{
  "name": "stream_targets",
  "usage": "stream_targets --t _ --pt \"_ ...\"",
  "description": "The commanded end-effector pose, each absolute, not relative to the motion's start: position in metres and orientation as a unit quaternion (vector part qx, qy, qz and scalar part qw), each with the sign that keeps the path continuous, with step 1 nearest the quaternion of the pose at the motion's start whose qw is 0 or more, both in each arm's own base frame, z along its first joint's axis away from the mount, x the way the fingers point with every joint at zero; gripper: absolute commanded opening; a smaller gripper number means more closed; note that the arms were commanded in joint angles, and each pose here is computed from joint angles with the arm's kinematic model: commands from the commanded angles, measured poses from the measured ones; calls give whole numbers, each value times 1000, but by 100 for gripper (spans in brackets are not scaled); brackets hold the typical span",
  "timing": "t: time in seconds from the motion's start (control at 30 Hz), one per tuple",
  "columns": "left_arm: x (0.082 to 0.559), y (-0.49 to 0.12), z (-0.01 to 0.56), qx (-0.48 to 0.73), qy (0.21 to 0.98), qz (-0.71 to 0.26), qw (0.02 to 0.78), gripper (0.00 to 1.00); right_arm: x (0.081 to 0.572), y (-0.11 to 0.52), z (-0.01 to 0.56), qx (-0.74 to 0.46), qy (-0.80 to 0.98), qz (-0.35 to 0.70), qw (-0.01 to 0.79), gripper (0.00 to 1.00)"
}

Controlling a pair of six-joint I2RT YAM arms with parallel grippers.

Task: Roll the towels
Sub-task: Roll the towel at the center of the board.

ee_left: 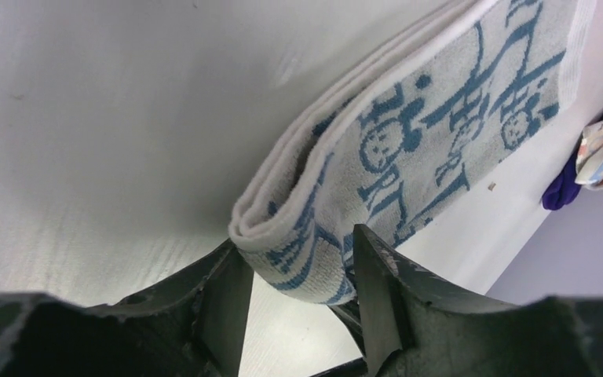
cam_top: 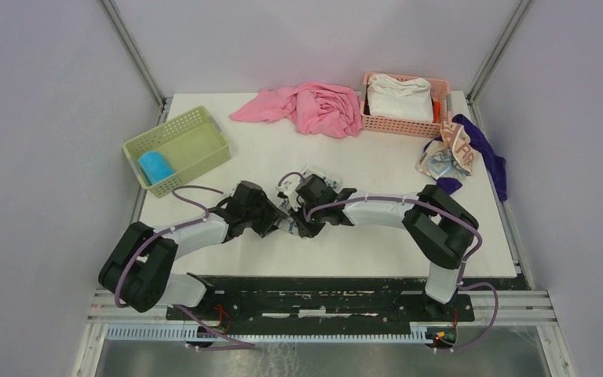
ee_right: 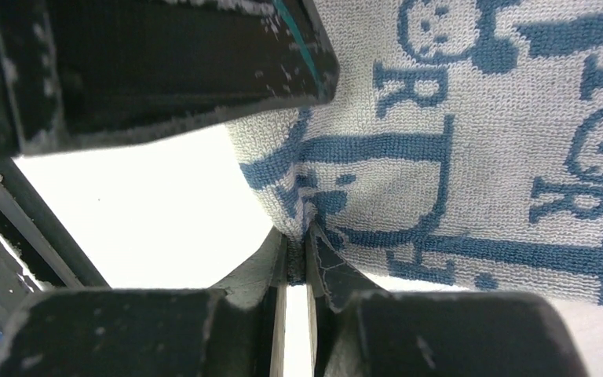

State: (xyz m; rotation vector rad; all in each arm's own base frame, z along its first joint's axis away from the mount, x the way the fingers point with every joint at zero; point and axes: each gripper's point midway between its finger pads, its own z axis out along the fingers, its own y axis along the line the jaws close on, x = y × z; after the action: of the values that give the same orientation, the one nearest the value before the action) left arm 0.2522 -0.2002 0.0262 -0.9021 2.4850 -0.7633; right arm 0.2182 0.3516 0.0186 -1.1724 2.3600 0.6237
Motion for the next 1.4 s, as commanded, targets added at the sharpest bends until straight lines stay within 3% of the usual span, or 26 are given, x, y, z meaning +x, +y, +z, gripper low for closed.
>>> stream_targets --t 0.0,0.23,0.37,0.67,0.87,1.37 --pt "241 -171 0 -362 890 -196 196 53 213 349 27 -419 851 228 219 18" --pt "243 -154 -3 -360 895 -162 209 32 216 348 42 -431 839 228 242 22" --pt "245 -161 3 -348 898 -173 205 17 219 351 58 -447 826 223 260 34" --pt "246 -174 13 -345 895 -207 195 15 223 395 85 -488 786 235 298 54" --pt "246 -176 17 -346 892 -215 195 15 228 403 64 -495 790 216 290 54" --pt "246 -175 13 -371 881 -225 186 14 197 349 -4 -488 835 157 199 50"
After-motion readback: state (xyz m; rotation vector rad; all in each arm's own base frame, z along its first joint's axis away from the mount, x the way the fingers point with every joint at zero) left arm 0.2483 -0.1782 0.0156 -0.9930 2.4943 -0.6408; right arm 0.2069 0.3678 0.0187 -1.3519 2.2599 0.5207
